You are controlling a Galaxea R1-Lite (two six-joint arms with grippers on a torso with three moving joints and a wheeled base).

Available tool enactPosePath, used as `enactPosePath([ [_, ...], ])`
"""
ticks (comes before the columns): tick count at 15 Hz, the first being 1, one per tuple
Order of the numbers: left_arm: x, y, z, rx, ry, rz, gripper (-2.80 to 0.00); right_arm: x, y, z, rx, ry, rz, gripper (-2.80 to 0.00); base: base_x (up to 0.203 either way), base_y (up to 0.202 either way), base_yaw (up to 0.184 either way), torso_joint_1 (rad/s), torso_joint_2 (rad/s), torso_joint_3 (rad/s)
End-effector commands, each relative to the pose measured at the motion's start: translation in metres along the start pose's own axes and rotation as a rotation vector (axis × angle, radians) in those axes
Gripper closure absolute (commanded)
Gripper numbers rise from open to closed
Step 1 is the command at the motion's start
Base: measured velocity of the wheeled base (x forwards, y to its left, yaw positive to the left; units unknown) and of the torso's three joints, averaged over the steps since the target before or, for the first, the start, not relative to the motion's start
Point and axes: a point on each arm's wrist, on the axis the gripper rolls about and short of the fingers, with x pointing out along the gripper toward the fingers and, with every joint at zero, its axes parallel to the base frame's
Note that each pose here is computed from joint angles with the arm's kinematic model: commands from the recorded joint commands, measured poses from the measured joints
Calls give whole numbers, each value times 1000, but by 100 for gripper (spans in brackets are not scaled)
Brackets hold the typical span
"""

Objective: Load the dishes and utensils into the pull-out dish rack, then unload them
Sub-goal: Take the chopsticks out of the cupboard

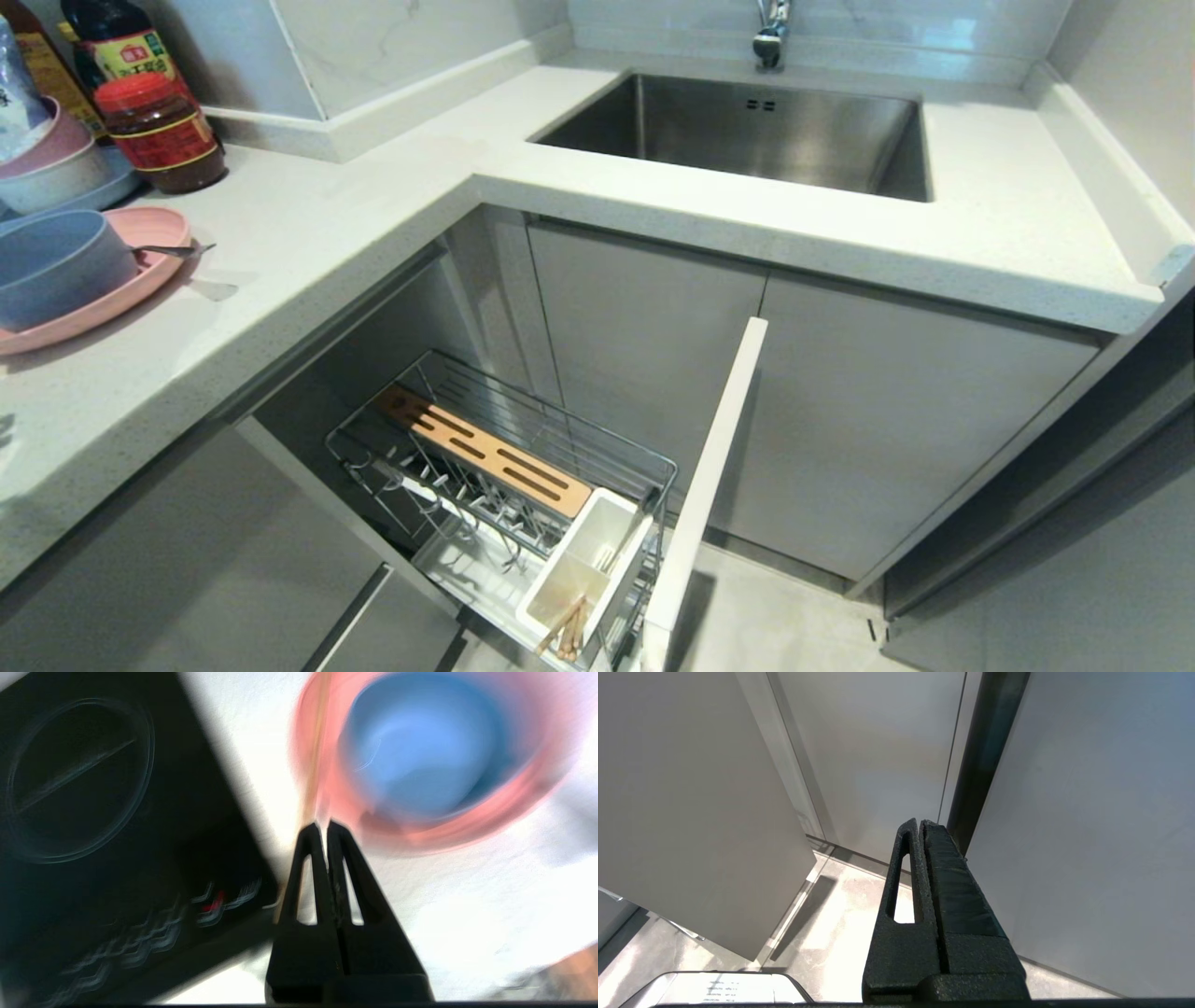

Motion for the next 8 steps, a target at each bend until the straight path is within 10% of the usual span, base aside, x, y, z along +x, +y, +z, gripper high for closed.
enactPosePath([
  [1,-21,-1,11,-112,-155,-95,0,0,0,0,-1,0,0,0,0,0,0,0,0,0],
  [5,-45,-31,19,-333,-226,-447,0,0,0,0,-1,0,0,0,0,0,0,0,0,0],
  [8,-61,-69,-1,-308,-78,-696,0,0,0,0,-1,0,0,0,0,0,0,0,0,0],
])
